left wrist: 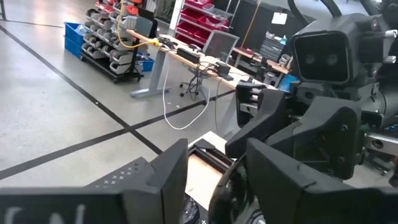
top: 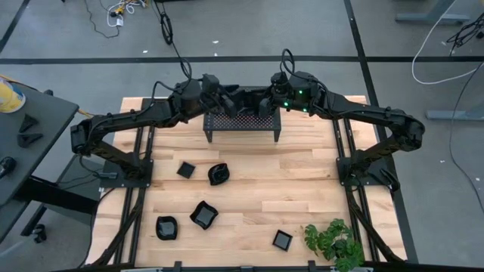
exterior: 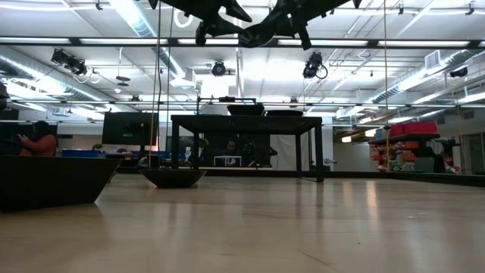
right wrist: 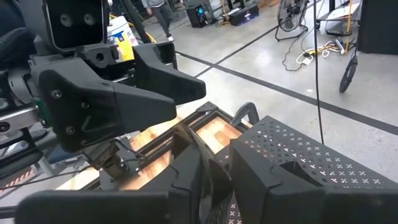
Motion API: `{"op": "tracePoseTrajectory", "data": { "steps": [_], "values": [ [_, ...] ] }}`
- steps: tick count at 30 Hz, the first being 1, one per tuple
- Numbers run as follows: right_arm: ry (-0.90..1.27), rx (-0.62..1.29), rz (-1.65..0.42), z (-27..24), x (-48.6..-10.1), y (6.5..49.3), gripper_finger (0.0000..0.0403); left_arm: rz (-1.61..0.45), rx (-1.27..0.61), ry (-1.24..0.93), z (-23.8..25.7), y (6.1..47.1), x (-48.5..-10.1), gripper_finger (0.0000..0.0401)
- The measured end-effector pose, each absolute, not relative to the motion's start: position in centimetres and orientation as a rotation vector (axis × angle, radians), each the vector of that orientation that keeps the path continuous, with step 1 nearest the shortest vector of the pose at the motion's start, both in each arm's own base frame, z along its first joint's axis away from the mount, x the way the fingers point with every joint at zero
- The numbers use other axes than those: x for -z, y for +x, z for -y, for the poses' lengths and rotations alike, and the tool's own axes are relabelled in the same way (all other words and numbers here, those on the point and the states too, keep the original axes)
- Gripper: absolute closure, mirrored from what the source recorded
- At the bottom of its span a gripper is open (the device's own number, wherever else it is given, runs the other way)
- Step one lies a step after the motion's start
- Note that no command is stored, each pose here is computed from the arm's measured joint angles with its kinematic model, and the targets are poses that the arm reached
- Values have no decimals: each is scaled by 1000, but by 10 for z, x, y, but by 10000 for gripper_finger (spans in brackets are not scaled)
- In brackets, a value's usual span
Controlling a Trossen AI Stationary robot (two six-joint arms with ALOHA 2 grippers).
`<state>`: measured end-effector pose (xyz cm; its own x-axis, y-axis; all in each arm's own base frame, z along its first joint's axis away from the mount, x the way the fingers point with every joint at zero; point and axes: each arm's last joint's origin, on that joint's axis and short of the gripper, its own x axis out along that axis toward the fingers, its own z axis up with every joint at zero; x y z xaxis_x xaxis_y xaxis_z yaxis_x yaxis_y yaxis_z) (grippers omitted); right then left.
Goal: Pick & Place Mini shaped plates
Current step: Stack the leaf shaped plate on top of the other leaf shaped plate on the shelf
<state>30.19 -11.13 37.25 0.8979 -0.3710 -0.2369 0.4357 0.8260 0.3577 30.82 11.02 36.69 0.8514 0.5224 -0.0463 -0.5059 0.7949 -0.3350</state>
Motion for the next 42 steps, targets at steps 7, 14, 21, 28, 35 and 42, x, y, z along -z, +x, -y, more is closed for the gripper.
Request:
{"op": "tracePoseTrajectory", "data": {
  "steps": [7,14,21,28,35,42],
  "values": [
    [421,432,-168,111,-372,302,362,49,-552,-348,-110,308,-367,207],
    [426,433,-170,111,-371,302,393,72,-546,-347,-110,307,-370,210],
    [436,427,-169,111,-371,302,398,216,-524,-260,-104,289,-416,210],
    [436,426,-169,111,-371,302,397,233,-528,-212,-102,281,-442,210],
    [435,432,-168,111,-371,302,398,145,-537,-244,-102,282,-434,210],
    [432,457,-164,117,-371,299,398,18,-544,-279,-103,286,-418,211]
  ]
}}
